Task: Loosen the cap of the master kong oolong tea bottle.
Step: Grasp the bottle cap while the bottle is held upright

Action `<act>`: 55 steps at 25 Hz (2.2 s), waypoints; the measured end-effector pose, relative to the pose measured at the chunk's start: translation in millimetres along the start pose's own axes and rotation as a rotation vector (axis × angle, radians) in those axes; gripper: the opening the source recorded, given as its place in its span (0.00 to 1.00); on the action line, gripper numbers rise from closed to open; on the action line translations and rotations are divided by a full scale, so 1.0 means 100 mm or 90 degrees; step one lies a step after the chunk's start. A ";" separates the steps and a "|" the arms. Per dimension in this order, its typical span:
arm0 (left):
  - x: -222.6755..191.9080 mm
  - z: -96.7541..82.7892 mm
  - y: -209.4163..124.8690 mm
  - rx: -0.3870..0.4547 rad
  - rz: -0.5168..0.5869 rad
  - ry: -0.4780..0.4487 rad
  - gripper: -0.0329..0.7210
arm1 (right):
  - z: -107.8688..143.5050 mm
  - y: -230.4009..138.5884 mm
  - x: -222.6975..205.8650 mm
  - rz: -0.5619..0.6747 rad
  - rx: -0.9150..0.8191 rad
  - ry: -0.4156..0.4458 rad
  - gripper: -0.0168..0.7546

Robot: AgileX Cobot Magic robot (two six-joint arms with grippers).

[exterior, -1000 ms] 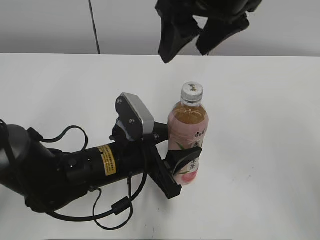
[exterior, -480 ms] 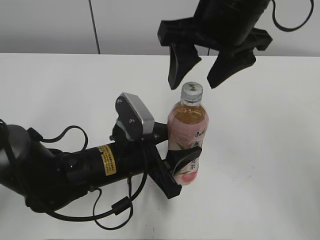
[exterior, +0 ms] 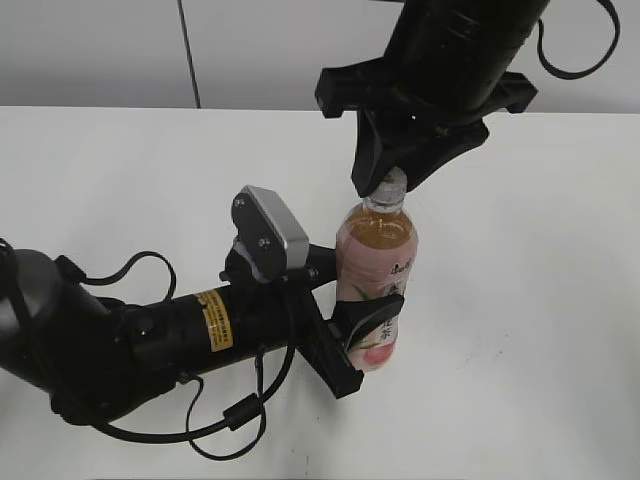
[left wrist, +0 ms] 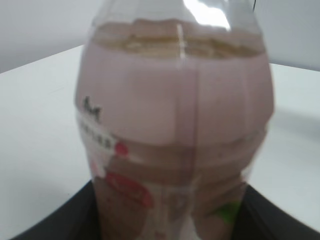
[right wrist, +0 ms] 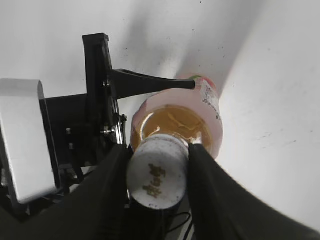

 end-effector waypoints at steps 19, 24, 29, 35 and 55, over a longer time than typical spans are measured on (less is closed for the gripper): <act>0.00 -0.01 0.00 -0.004 0.000 -0.005 0.55 | 0.00 -0.01 0.00 0.002 0.930 0.000 0.38; 0.00 -0.01 0.00 -0.004 0.000 -0.005 0.55 | 0.01 -0.01 0.01 0.000 0.915 0.002 0.39; 0.00 -0.02 0.00 -0.004 -0.001 -0.008 0.55 | 0.09 0.08 0.12 -0.035 0.820 0.004 0.71; 0.00 -0.02 0.00 -0.004 -0.001 -0.009 0.55 | 0.28 0.28 0.42 -0.108 0.455 0.035 0.76; 0.00 -0.02 0.00 -0.005 -0.001 -0.010 0.54 | -0.02 0.00 0.00 -0.001 0.029 -0.010 0.72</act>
Point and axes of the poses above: a point on each arm's last joint axis where the gripper is mounted, x pointing back along that axis away from the gripper, z along the wrist's bending axis when the last joint is at zero, y = z × x, the point moved 8 cm from there along -x, pointing out along that axis toward the gripper, and after that the axes turned 4 degrees about -x, right-handed, at the moved point
